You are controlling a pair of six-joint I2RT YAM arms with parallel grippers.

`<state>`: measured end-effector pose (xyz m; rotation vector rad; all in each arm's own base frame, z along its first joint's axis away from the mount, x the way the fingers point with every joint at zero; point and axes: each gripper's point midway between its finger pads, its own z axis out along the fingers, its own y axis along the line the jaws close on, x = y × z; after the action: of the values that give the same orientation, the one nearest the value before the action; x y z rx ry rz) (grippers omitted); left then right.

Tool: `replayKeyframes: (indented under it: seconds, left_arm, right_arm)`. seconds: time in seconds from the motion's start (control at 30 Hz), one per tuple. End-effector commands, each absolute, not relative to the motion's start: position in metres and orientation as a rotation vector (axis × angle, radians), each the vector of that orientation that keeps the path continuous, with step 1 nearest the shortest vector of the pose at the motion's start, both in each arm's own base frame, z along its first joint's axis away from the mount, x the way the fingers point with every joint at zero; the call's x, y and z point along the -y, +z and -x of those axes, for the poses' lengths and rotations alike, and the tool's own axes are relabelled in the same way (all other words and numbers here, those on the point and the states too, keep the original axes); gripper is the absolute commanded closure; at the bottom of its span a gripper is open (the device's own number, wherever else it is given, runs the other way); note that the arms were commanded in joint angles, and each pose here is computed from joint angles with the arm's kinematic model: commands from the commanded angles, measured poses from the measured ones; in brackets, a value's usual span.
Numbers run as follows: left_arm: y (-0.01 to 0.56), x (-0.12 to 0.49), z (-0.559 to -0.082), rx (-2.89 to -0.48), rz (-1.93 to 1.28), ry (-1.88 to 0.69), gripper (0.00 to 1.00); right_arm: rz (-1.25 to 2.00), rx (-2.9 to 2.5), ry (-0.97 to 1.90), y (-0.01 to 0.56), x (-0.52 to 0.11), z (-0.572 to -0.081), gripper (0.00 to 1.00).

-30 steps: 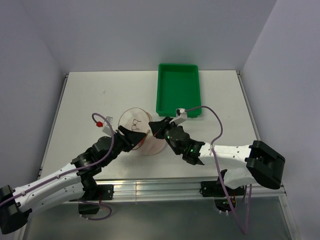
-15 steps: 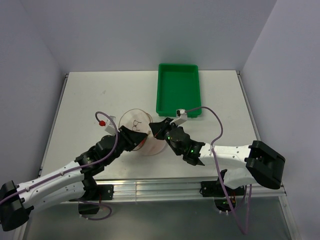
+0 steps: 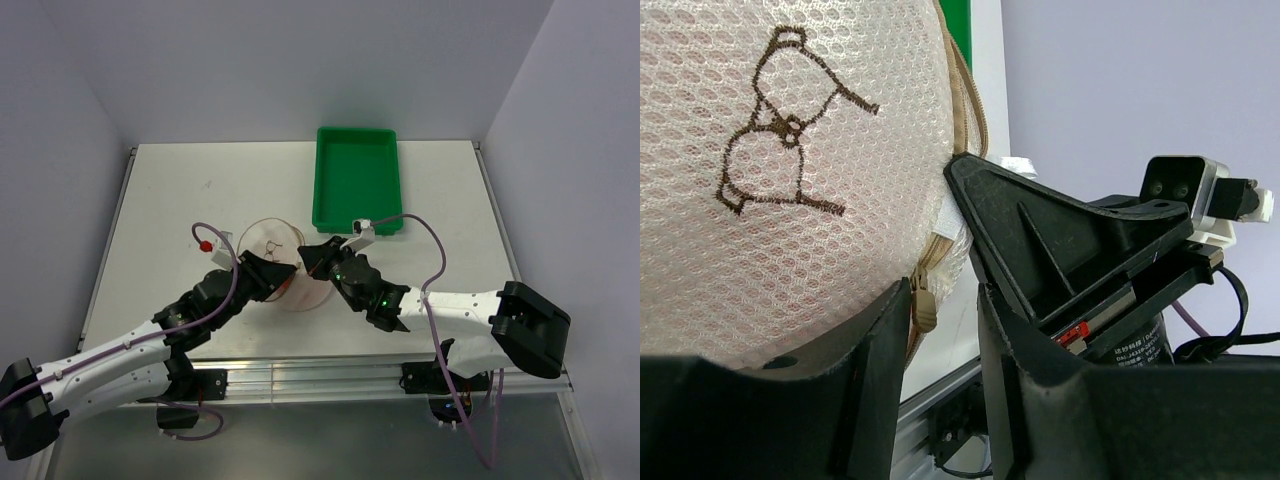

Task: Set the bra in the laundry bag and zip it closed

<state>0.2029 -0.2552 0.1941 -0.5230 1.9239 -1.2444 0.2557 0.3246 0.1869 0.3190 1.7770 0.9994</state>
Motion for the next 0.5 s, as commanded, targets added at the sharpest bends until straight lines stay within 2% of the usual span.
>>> replayKeyframes:
  seconds: [0.0,0.07,0.2,0.37,0.47]
  left_arm:
    - [0.202,0.257,-0.205,-1.886,0.552,-1.280,0.61]
    - [0.200,0.254,-0.206,-1.884,0.555,-1.260,0.62]
    - [0.196,0.253,-0.209,-1.888,0.562,-1.235,0.71]
    - [0.191,0.254,-0.210,-1.899,0.569,-1.226,0.72]
    - [0.190,0.255,-0.209,-1.907,0.566,-1.224,0.69]
  right_arm:
    - [-0.355,-1.696,1.068,0.213,-0.325,-0.255,1.00]
    - [-0.357,-1.698,1.070,0.212,-0.325,-0.255,1.00]
    - [-0.357,-1.695,1.070,0.213,-0.325,-0.255,1.00]
    - [-0.355,-1.693,1.062,0.213,-0.324,-0.256,1.00]
    - [-0.352,-1.694,1.063,0.214,-0.326,-0.256,1.00]
